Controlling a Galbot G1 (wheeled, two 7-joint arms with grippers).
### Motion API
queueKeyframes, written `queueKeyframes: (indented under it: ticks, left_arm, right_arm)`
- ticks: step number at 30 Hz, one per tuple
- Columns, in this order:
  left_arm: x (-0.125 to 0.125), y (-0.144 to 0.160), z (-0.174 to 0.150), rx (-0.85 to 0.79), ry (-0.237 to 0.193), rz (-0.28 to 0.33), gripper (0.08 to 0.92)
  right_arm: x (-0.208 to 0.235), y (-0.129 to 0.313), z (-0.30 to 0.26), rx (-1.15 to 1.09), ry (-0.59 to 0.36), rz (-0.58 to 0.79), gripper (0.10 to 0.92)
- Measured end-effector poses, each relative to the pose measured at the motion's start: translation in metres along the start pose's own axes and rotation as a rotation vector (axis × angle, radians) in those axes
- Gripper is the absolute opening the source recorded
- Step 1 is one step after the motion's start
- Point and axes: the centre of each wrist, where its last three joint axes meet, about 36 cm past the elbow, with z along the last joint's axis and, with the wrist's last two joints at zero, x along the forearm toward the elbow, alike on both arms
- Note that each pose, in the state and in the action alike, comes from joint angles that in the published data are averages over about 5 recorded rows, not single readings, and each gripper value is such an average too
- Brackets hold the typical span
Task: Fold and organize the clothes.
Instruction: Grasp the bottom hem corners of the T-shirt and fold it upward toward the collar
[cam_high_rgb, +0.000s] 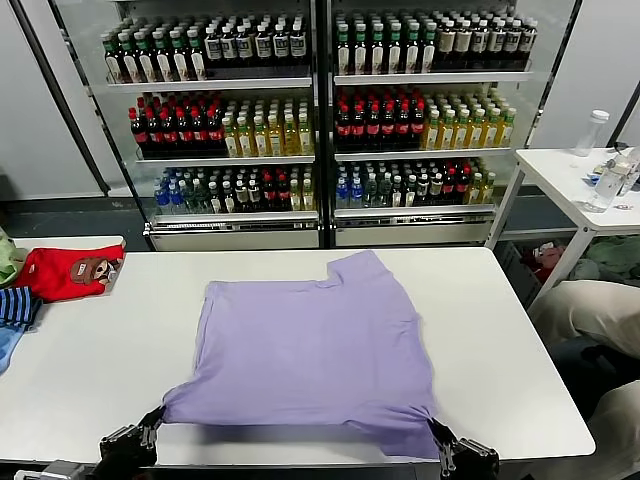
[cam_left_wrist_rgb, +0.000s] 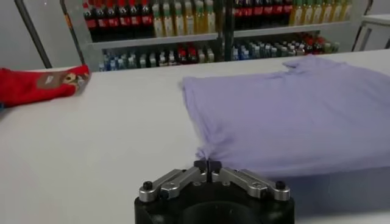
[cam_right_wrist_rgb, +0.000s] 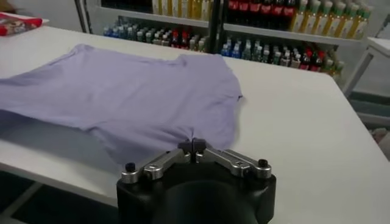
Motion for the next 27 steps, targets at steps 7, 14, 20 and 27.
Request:
queueKeyframes:
  ticks: [7, 14, 20, 27]
  left_arm:
    - [-0.034, -0.002, -0.007, -0.01, -0.068, -0.007, 0.085]
    - [-0.072, -0.006, -0.008, -0.017, -0.103, -0.005, 0.085]
    - [-0.102, -0.003, -0.01, -0.023, -0.113, -0.004, 0.085]
    - [-0.13, -0.001, -0.011, -0.023, -0.113, 0.001, 0.085]
  right_arm:
    - [-0.035, -0.006, -0.003, -0.005, -0.04, 0.032, 0.113]
    - [-0.069, -0.01, -0.006, -0.005, -0.06, 0.043, 0.113]
    - [-0.096, -0.013, -0.008, -0.005, -0.067, 0.051, 0.113]
    - [-0.123, -0.013, -0.009, 0.0, -0.067, 0.056, 0.113]
